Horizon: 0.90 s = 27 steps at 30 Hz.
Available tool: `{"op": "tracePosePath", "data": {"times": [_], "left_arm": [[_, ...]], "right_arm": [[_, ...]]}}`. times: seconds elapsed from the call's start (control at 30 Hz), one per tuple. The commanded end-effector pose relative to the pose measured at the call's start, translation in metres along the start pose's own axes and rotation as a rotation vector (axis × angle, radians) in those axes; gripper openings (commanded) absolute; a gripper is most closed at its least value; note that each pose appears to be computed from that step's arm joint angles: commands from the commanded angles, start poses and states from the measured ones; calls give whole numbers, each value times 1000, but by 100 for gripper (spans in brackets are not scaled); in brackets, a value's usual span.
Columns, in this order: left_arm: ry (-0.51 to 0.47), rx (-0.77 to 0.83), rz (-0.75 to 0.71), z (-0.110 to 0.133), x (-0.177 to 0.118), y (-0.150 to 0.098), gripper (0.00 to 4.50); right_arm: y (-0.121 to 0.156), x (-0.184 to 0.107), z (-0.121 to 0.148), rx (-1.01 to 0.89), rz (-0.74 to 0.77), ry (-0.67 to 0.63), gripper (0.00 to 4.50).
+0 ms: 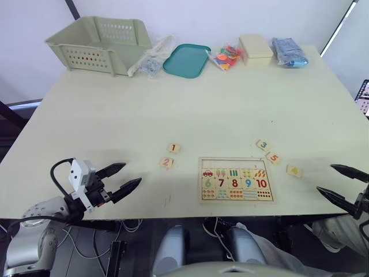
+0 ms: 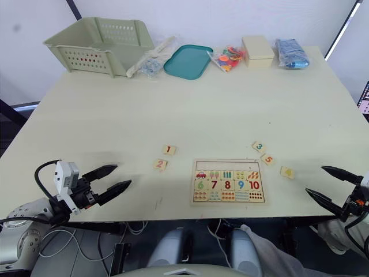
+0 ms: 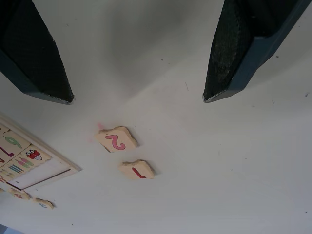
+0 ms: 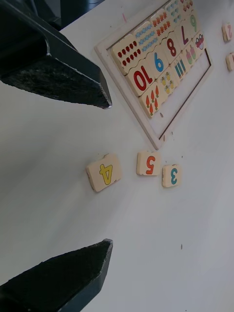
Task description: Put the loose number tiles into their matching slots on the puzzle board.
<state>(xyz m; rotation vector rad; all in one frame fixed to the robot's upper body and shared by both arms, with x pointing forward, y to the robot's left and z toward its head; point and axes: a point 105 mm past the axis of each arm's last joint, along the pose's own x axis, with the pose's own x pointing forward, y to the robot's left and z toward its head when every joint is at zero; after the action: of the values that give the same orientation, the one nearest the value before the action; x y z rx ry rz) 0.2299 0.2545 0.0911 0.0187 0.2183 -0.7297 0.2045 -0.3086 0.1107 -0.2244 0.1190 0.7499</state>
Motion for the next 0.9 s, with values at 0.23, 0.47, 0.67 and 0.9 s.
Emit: {"op": "tracePosePath", "data": {"times": [0.23, 0.47, 0.67, 0.9], "left_arm": [[-38, 24, -22, 11, 10, -2, 447], [-60, 32, -40, 19, 19, -2, 447], [-58, 67, -105, 32, 25, 2, 447], [-53, 200, -233, 58, 49, 9, 447]], "right_arm": [[1, 7, 4, -23, 14, -20, 450], [-2, 9, 16, -35, 11, -56, 450], [12, 14, 32, -72, 50, -85, 450], [29, 14, 57, -115, 82, -127, 450]]}}
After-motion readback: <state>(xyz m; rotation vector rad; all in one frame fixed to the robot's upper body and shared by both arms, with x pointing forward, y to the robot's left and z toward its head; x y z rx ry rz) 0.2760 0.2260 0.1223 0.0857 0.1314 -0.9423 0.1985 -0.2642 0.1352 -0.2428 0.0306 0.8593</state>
